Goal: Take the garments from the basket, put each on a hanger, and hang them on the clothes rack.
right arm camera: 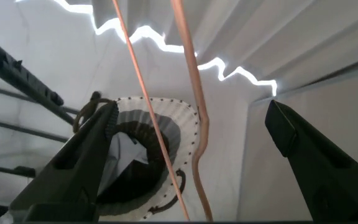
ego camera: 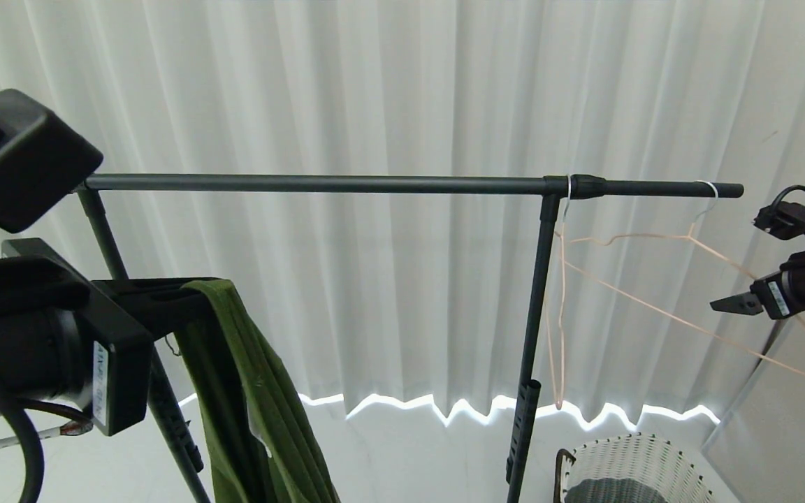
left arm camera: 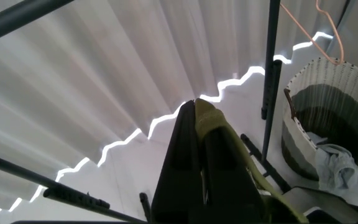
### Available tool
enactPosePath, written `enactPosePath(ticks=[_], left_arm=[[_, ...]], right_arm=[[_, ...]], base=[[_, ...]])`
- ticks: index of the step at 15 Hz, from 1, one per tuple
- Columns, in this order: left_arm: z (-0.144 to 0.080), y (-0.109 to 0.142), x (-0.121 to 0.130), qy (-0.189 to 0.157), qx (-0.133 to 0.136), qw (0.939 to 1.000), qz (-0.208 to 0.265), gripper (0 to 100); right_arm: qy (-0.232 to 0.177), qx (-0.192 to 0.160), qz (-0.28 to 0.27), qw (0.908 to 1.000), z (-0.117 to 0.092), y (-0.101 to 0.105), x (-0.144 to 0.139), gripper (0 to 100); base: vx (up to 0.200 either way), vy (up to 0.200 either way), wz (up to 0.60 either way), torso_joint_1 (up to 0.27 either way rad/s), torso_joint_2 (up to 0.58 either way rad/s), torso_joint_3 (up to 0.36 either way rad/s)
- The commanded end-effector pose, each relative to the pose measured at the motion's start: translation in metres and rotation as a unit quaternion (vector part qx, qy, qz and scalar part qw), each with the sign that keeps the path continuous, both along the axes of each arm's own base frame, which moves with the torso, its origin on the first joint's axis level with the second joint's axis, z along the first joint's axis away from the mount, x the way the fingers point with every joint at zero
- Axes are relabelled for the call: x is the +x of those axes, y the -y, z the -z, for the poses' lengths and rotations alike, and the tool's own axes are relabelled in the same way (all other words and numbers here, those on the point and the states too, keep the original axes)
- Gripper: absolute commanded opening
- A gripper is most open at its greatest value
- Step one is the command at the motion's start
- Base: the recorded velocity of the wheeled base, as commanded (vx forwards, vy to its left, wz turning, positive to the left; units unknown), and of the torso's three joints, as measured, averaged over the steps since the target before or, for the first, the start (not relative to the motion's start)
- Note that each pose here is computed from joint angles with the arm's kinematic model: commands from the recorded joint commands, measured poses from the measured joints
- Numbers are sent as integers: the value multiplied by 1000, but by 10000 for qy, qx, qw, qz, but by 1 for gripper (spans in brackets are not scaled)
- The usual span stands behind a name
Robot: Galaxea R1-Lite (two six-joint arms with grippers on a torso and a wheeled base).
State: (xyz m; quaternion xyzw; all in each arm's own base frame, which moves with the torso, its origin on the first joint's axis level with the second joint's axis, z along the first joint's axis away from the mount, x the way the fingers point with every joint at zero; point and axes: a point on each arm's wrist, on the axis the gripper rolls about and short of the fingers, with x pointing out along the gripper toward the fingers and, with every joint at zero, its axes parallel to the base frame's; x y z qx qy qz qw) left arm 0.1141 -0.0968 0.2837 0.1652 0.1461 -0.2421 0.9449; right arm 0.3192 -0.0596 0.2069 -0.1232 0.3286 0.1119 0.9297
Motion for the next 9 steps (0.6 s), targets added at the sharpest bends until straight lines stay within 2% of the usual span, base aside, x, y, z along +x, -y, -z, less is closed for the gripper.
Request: enactPosePath(ticks=[1, 7, 9], left_arm=[[0, -1, -1, 10, -10, 10000, -2, 0], [1, -1, -1, -1, 1, 10000, -2, 0], [1, -1, -1, -1, 1, 10000, -2, 0]], right_arm=[[-110, 104, -55, 9999, 8, 1, 5, 100], [-148, 394, -348, 9985, 11, -4, 4, 100], [-172, 503, -407, 9978, 10, -12, 2, 100]], base=[[0, 0, 0, 0, 0, 0], [0, 0, 0, 0, 0, 0], [0, 0, 0, 0, 0, 0]])
